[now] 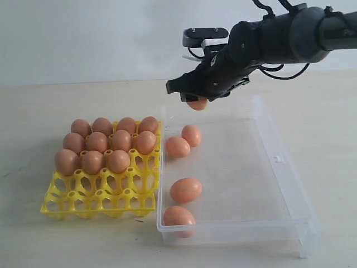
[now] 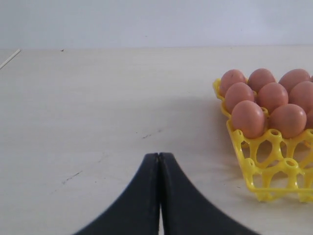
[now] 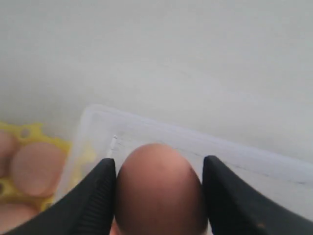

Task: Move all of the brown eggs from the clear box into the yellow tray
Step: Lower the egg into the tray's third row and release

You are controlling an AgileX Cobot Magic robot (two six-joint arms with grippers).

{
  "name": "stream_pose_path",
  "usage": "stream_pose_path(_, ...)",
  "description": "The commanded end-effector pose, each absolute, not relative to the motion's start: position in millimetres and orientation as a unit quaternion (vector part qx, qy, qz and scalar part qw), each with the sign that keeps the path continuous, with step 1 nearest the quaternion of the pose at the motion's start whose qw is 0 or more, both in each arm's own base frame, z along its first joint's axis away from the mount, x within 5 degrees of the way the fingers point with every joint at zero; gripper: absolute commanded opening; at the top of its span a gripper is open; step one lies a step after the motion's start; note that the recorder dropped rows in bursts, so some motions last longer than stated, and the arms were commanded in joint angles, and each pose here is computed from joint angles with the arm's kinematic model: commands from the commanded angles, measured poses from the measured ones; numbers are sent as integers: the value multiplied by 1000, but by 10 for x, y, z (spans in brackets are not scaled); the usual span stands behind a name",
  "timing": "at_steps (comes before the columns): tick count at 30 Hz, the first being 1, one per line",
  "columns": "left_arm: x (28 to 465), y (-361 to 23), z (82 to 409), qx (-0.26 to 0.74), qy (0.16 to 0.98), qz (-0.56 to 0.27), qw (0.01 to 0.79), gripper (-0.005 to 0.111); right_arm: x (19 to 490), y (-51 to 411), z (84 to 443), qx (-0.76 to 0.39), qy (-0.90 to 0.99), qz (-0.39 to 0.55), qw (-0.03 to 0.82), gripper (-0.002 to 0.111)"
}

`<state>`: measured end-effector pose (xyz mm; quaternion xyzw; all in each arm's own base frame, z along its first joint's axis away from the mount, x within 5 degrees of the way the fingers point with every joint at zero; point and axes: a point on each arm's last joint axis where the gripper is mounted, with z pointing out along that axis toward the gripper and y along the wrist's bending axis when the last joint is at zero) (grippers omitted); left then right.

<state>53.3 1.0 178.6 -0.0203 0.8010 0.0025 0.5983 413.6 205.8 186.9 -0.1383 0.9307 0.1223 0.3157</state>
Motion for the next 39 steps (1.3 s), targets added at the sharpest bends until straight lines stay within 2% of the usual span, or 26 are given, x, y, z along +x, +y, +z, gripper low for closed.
stream_pose_path(1, 533, 4, 1813, -19, 794, -3, 607, 0, 3642, 2328, 2034, -164, 883, 171, 406, 0)
stream_pose_path(4, 533, 4, 1813, -19, 794, -3, 607, 0, 3195, 2593, 1896, -227, 843, 194, 447, 0)
stream_pose_path(8, 533, 4, 1813, -19, 794, -3, 607, 0, 2879, 2784, 1731, -279, 797, 258, 470, 0)
stream_pose_path(12, 533, 4, 1813, -19, 794, -3, 607, 0, 2847, 2843, 1637, -278, 784, 302, 466, 0)
stream_pose_path(21, 533, 4, 1813, -19, 794, -3, 607, 0, 2894, 2843, 1366, -265, 805, 293, 443, 0)
stream_pose_path(33, 533, 4, 1813, -19, 794, -3, 607, 0, 3049, 2684, 1300, -255, 813, 261, 455, 0)
stream_pose_path(37, 533, 4, 1813, -19, 794, -3, 607, 0, 3084, 2707, 1292, -258, 809, 263, 457, 10)
stream_pose_path(39, 533, 4, 1813, -19, 794, -3, 607, 0, 3120, 2727, 1279, -256, 811, 263, 456, 22)
